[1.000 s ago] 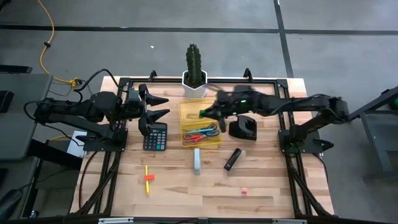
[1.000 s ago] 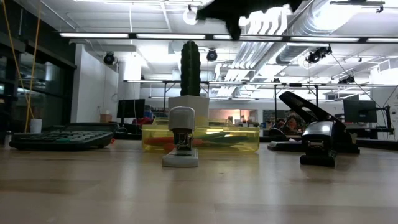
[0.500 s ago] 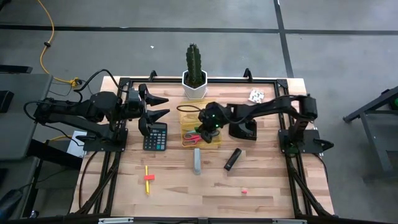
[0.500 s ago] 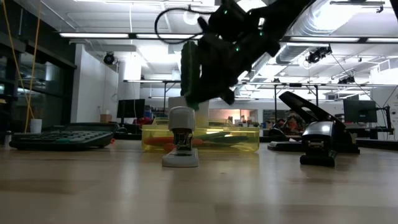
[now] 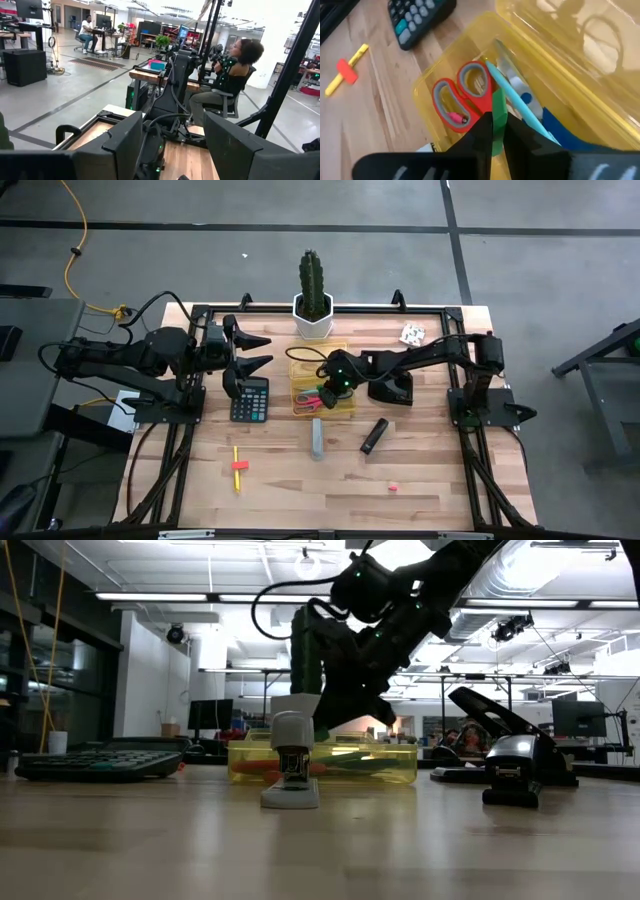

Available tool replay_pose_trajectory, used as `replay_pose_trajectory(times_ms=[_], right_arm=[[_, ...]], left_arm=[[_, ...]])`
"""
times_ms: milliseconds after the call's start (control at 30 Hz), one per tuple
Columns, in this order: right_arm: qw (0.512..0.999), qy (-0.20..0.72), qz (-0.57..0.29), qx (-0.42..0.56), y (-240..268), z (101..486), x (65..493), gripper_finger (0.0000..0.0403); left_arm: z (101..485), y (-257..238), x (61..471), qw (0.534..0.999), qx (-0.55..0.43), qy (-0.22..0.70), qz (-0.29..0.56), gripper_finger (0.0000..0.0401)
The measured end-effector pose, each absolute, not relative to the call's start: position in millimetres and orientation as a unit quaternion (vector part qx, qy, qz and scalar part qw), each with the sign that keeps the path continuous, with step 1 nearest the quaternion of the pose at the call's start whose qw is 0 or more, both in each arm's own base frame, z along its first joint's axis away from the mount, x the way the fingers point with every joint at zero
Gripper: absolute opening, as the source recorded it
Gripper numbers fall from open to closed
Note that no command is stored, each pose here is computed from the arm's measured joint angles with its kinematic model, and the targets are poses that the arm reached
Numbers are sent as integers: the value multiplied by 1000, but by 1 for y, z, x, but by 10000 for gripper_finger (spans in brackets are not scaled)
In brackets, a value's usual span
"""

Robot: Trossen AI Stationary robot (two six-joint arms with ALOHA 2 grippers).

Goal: Pick & place school supplies into a supply box
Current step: Put the green eraser into the yellow supply box, then put the bottom orange eraser into the yellow supply box

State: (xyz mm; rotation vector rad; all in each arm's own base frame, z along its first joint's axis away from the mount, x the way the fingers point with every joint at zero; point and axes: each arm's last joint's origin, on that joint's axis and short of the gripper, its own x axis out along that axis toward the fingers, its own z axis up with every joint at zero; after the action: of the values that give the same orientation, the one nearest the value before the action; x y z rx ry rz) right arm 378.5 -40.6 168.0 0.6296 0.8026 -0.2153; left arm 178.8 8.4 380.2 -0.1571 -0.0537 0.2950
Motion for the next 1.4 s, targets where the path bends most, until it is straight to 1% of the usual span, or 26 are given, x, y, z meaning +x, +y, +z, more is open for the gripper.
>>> replay_pose_trajectory(times_ms=[100,167,233,333,433,500,567,667,767,900,1000,1100,1267,1400], right_arm=[[862,383,-109,314,-41,168,378,31],[860,381,-112,319,-41,168,378,44],[858,381,-113,324,-41,168,378,69],[856,380,-116,330,-41,168,378,116],[864,376,-105,319,-43,174,377,161],[874,367,-80,308,-45,185,374,182],[887,352,-68,292,-46,200,369,194],[909,330,-63,249,-46,225,359,199],[922,310,-50,227,-45,244,351,200],[925,307,-39,219,-42,249,349,200],[917,332,-34,216,-34,234,355,200],[897,386,-33,213,-26,202,363,200],[865,437,-68,237,-21,162,372,200],[863,437,-75,243,-21,157,374,200]], left_arm=[[380,8,179,986,-78,-27,147,200],[380,8,179,986,-78,-27,147,200],[380,8,179,986,-78,-27,147,200],[380,8,179,986,-78,-27,147,200],[380,8,179,986,-78,-25,147,200],[379,8,179,986,-77,-20,148,200],[378,8,179,986,-77,-16,148,200],[378,8,179,986,-77,-15,148,200],[378,8,179,986,-77,-15,148,200],[378,9,179,986,-77,-15,150,200],[378,9,179,986,-77,-16,150,200],[378,9,179,986,-77,-16,150,200],[378,9,179,985,-79,-16,150,200],[378,9,179,985,-86,-17,150,200]])
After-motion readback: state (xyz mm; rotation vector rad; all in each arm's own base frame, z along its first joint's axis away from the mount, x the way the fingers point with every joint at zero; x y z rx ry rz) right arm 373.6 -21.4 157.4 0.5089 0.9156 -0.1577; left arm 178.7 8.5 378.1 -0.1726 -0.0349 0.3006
